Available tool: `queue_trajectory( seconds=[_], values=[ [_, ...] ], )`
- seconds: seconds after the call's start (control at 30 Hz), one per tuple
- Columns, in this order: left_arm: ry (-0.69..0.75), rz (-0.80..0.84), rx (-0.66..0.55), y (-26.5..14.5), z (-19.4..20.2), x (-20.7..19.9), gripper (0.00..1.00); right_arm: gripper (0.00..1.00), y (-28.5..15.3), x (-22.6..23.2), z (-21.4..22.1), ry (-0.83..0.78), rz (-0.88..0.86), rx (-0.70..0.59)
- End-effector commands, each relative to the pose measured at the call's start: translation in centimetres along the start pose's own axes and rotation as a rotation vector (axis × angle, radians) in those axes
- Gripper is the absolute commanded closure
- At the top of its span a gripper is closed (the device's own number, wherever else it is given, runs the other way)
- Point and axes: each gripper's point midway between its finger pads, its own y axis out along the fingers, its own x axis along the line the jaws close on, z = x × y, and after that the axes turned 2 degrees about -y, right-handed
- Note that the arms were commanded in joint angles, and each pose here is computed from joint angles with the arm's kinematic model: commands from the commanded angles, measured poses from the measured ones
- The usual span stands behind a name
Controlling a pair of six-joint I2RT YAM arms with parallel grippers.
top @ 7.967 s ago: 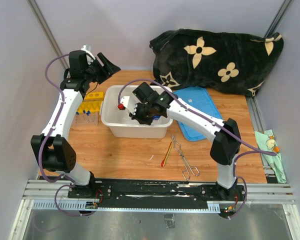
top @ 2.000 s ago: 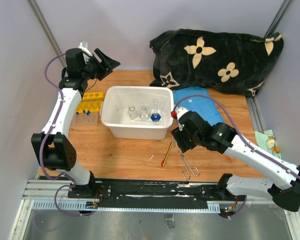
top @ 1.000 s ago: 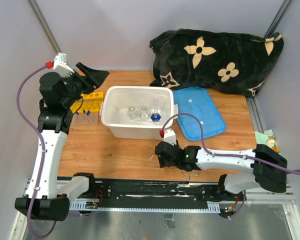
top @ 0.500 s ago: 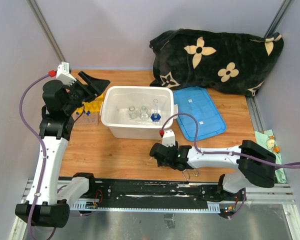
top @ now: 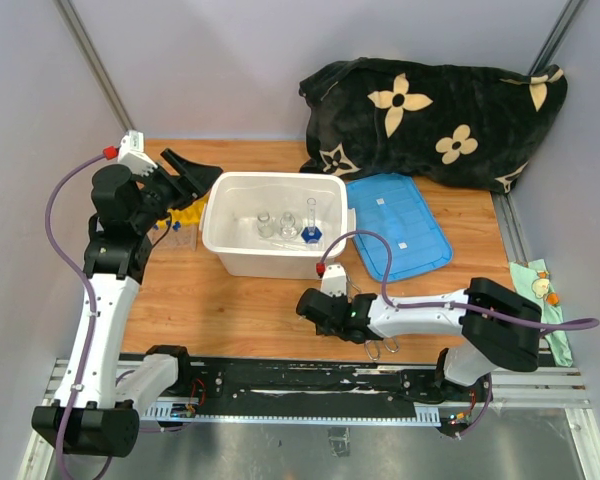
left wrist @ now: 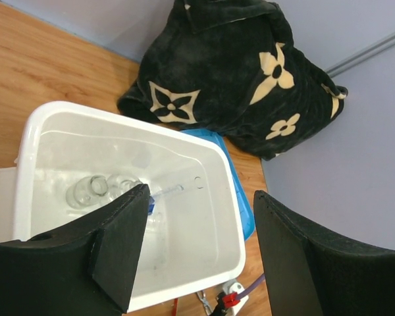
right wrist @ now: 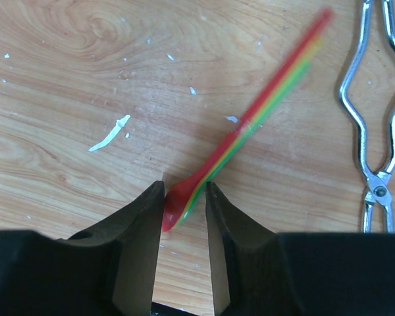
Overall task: Organize the chemistry lab equipment
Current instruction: Pick up the chemistry item at the center of the board.
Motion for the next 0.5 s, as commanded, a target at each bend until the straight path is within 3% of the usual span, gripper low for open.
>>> queue_trajectory(
  seconds=[0.0, 0.37, 0.47],
  values=[
    [0.035, 0.026, -0.017, -0.1, -0.3, -0.3, 0.31, 0.71, -0.1, -0.4, 3.1, -0.019, -0.016, 0.094],
    [0.036, 0.018, -0.002, 0.4, 0.1, 0.3, 0.31, 0.97, -4.1, -2.1, 3.7, -0.077, -0.009, 0.131],
    [0.037, 0.018, -0.002, 0.4, 0.0, 0.3, 0.31, 0.99, -5.8, -2.7, 3.8, -0.129, -0.008, 0.133]
  ],
)
